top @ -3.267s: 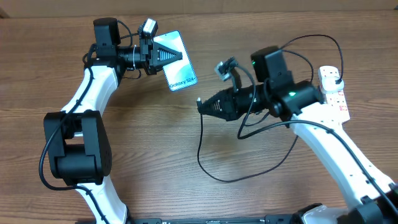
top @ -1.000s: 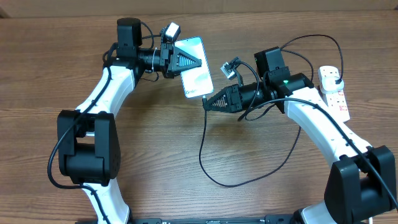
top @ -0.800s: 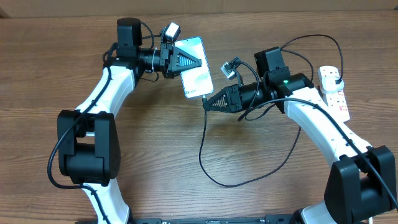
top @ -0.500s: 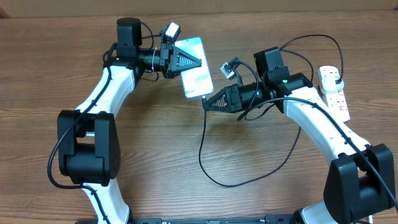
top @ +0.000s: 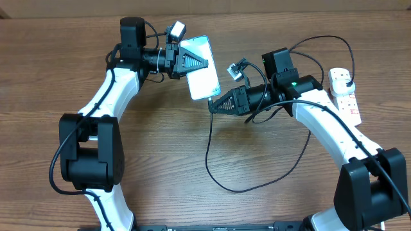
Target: Plug charger to phone and switch on socket
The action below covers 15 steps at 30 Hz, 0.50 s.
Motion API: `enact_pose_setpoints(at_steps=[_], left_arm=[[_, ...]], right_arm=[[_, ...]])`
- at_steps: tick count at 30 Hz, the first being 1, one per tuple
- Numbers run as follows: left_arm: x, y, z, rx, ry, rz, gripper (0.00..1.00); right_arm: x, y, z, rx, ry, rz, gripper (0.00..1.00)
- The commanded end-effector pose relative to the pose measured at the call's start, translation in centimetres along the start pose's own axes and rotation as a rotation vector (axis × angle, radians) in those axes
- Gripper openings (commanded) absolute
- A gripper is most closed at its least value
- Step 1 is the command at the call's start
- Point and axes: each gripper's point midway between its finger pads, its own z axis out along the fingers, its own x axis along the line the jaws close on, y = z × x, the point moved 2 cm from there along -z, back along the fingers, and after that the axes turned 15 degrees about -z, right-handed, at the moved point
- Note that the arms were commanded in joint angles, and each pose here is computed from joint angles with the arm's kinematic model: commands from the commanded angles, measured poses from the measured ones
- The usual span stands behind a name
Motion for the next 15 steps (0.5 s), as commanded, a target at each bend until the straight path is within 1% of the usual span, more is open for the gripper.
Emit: enact_pose_setpoints(at_steps=[1,7,11,15], left_arm=[[-0.8,-0.5,0.3,0.039,-0.020,0.012,0.04],[-1.5,-0.1,0.3,0.039,-0.019,0.020,0.04],[-2.6,0.3,0.3,0.040,-0.018,0.040,0.04],[-3.4,0.4,0.3,0.040,-0.017,0.044,0.04]], right_arm=[[0.1,0.1,0.1,-0.002,0.022,0.010,0.04],[0.3,0.2,0.1,-0.005,0.036,0.011,0.04],[1.1,0.4,0.0,-0.016,0.096,-0.017,0.04],[1.1,0.7,0.0,-0.024,0.100,-0.034,0.04]])
